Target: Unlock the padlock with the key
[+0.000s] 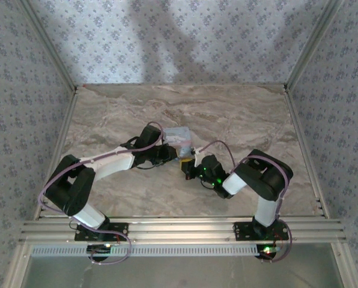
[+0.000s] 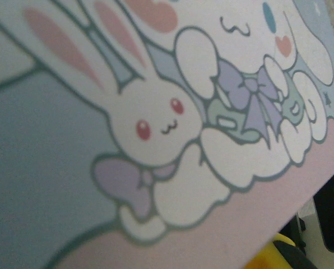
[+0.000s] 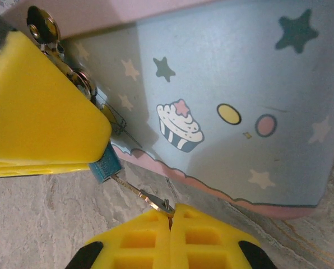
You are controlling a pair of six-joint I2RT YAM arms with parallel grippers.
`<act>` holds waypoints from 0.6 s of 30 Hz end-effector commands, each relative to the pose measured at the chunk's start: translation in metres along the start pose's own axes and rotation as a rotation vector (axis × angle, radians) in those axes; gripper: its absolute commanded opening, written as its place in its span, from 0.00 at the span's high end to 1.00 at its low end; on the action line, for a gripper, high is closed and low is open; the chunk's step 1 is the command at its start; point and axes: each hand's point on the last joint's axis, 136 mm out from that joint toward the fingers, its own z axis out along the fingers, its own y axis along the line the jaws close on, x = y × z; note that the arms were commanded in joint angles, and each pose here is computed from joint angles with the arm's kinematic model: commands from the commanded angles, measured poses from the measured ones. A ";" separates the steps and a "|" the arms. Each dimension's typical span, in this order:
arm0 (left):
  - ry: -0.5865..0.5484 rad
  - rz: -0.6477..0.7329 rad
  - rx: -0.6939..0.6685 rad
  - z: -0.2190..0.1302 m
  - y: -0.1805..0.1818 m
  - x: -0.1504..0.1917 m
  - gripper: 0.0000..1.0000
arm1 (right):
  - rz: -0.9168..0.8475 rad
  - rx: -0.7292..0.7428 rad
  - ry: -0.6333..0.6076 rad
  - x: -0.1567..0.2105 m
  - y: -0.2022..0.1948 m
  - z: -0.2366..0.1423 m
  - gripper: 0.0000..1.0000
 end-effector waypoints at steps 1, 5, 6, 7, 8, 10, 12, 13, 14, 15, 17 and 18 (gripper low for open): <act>-0.018 0.016 0.008 0.002 -0.007 -0.002 0.87 | 0.014 -0.097 -0.074 -0.029 0.028 0.001 1.00; -0.047 0.012 0.004 0.003 -0.005 -0.005 0.88 | 0.043 -0.089 -0.056 -0.025 0.026 0.000 1.00; -0.054 0.010 0.004 0.003 -0.005 -0.007 0.89 | 0.046 -0.084 -0.053 -0.025 0.025 0.001 1.00; -0.059 0.010 0.006 0.003 -0.006 -0.007 0.89 | 0.048 -0.081 -0.048 -0.024 0.024 0.002 1.00; -0.061 0.007 0.003 0.003 -0.004 -0.007 0.89 | 0.051 -0.078 -0.044 -0.023 0.024 0.002 1.00; -0.069 0.005 0.002 0.003 -0.004 -0.008 0.89 | 0.058 -0.075 -0.038 -0.023 0.024 0.003 1.00; -0.067 0.004 0.000 0.004 -0.003 -0.008 0.89 | 0.060 -0.068 -0.040 -0.024 0.022 0.004 1.00; -0.066 0.006 0.000 0.004 -0.003 -0.008 0.89 | 0.062 -0.064 -0.042 -0.024 0.022 0.004 1.00; -0.063 0.007 0.000 0.004 -0.003 -0.007 0.89 | 0.066 -0.061 -0.041 -0.025 0.020 0.004 1.00; -0.060 0.007 -0.002 0.004 -0.002 -0.006 0.89 | 0.072 -0.058 -0.043 -0.026 0.018 0.004 1.00; -0.053 0.012 -0.001 0.005 -0.002 -0.005 0.89 | 0.076 -0.062 -0.042 -0.027 0.017 0.005 1.00; -0.049 0.015 -0.003 0.005 -0.002 -0.005 0.89 | 0.075 -0.062 -0.042 -0.028 0.017 0.005 1.00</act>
